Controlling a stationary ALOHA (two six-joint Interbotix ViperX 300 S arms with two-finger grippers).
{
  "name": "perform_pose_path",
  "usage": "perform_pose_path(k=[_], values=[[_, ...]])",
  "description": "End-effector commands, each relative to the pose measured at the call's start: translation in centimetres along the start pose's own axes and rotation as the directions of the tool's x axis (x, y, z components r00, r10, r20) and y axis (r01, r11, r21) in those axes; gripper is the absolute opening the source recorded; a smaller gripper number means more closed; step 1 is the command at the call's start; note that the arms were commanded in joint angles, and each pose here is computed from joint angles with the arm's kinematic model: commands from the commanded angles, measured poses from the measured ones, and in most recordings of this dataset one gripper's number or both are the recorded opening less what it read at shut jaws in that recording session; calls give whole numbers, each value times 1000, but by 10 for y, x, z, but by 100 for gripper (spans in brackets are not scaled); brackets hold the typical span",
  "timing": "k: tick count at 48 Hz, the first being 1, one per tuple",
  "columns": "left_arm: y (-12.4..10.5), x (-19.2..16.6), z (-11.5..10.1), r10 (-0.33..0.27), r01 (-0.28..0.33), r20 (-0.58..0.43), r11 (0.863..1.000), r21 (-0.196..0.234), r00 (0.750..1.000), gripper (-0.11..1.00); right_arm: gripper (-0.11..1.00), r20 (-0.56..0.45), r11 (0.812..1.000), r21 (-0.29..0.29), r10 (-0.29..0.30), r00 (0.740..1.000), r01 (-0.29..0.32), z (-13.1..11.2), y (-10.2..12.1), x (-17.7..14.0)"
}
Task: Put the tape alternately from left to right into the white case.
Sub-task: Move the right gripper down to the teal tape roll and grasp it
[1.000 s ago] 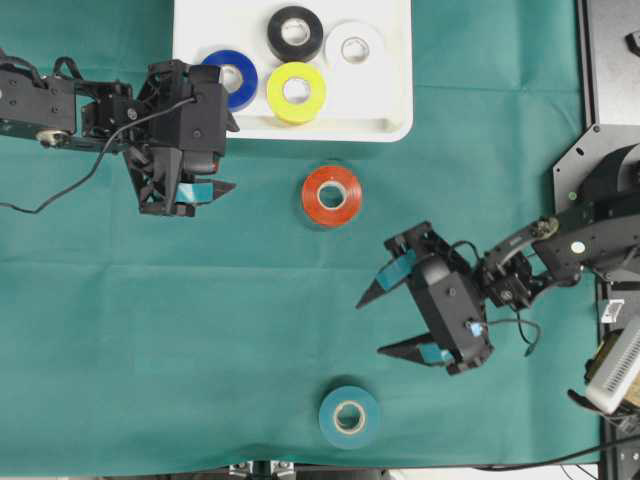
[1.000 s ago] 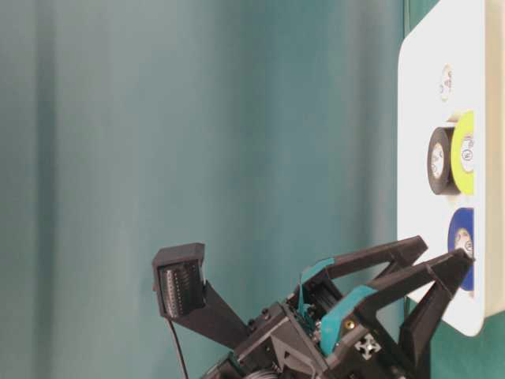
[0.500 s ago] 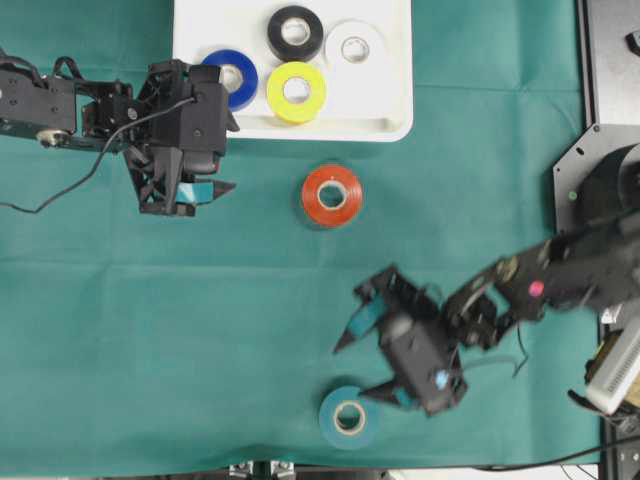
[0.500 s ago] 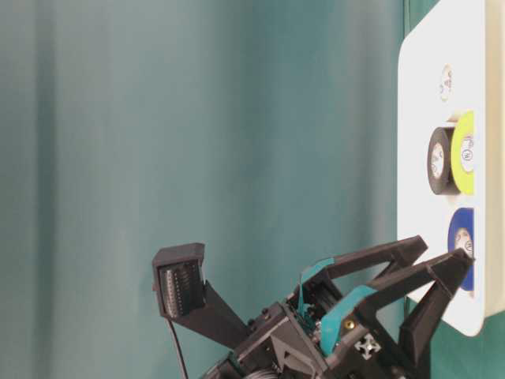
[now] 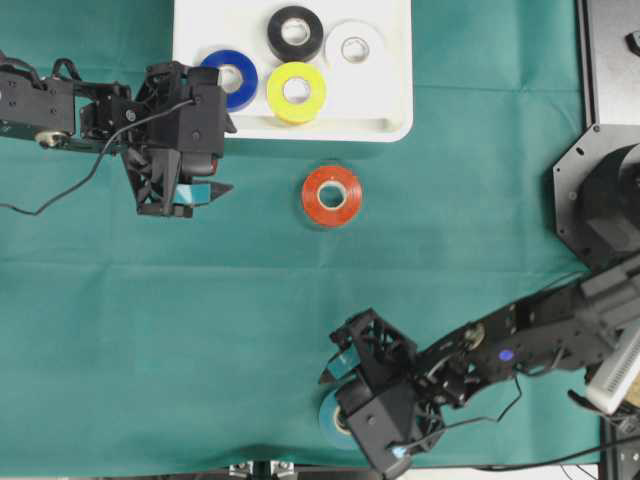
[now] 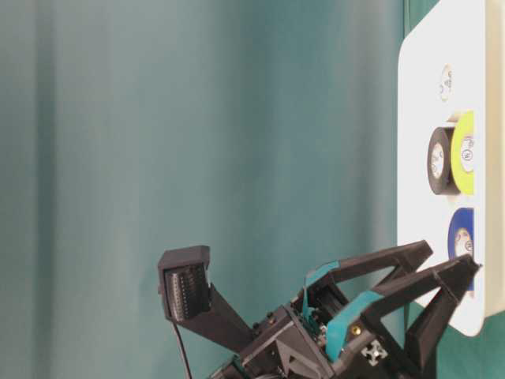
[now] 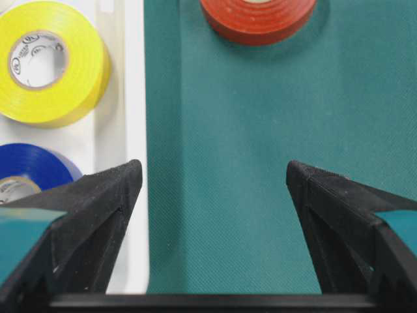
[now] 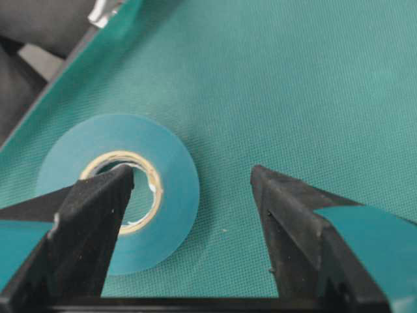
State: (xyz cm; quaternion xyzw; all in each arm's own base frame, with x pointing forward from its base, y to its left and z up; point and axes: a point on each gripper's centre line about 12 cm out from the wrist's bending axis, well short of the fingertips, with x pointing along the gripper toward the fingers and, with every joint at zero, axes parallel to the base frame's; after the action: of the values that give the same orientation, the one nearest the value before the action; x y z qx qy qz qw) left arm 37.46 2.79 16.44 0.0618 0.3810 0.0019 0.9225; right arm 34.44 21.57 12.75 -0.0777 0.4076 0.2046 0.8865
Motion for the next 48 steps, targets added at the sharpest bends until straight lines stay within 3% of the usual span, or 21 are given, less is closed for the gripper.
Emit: perform_pose_path(k=[1,38,43,48], values=[[-3,-5,7,-3,3,29,1000,3,1000,66,76,19,1000,6,2,1000,-2,11,3,1],[-9,-5,5,-16,15,24,1000,11,1000,66,75,-48,1000,0,-7,999,7,-8,4,16],[-9,-5,6,-15,15,26,1000,11,1000,66,69,-47,1000,-3,-4,999,4,-8,5,16],[-9,-5,7,-15,15,27,1000,12,1000,66,53,-44,1000,-4,-3,999,3,-8,5,16]])
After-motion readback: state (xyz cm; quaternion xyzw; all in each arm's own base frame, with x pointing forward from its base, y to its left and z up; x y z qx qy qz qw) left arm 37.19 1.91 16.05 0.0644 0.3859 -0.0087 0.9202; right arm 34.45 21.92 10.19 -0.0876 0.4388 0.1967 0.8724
